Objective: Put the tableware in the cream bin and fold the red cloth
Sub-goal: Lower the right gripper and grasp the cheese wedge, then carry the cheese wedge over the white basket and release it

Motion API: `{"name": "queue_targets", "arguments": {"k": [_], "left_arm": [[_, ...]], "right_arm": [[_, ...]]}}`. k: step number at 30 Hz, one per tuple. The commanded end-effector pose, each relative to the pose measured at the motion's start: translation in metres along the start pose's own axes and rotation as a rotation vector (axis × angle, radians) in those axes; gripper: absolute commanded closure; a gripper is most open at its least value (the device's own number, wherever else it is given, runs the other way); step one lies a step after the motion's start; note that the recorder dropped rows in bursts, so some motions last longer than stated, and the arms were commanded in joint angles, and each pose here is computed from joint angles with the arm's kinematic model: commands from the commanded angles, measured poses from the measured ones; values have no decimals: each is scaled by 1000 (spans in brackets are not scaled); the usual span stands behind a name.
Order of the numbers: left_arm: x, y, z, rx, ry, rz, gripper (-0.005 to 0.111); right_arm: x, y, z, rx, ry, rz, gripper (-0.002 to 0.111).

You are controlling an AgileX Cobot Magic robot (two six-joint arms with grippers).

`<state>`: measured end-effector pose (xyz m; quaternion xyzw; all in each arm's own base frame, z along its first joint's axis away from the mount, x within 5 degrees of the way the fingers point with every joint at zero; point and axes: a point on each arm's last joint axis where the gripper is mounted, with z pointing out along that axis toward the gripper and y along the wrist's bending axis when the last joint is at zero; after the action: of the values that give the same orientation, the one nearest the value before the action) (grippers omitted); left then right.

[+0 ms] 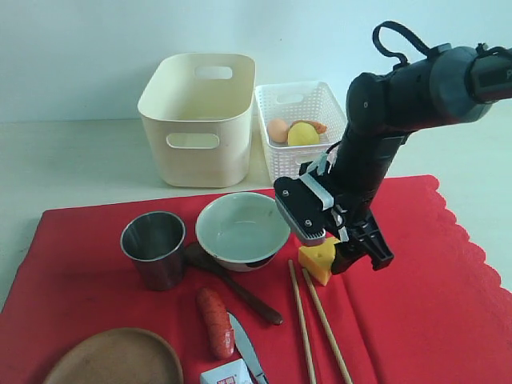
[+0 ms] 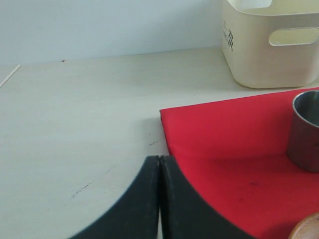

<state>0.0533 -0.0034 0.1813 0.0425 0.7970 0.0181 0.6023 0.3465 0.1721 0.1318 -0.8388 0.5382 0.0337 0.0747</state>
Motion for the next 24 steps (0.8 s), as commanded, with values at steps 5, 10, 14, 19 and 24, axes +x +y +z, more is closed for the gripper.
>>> {"name": "queue_targets", "arguments": {"k": [5, 10, 14, 19, 24], "left_arm": [[0, 0, 0, -6, -10, 3, 107], [0, 0, 0, -6, -10, 3, 107], [0, 0, 0, -6, -10, 3, 107], [0, 0, 0, -6, -10, 3, 107], [0, 0, 0, -6, -10, 3, 107]], "right_arm": [[2, 3, 16, -43, 0, 27, 61], [1, 3, 12, -39, 2, 99, 99], [1, 4, 4, -45, 6, 100, 108], [-3, 7, -15, -28, 2, 121, 108], [-7, 10, -43, 10, -4, 144, 108]]}}
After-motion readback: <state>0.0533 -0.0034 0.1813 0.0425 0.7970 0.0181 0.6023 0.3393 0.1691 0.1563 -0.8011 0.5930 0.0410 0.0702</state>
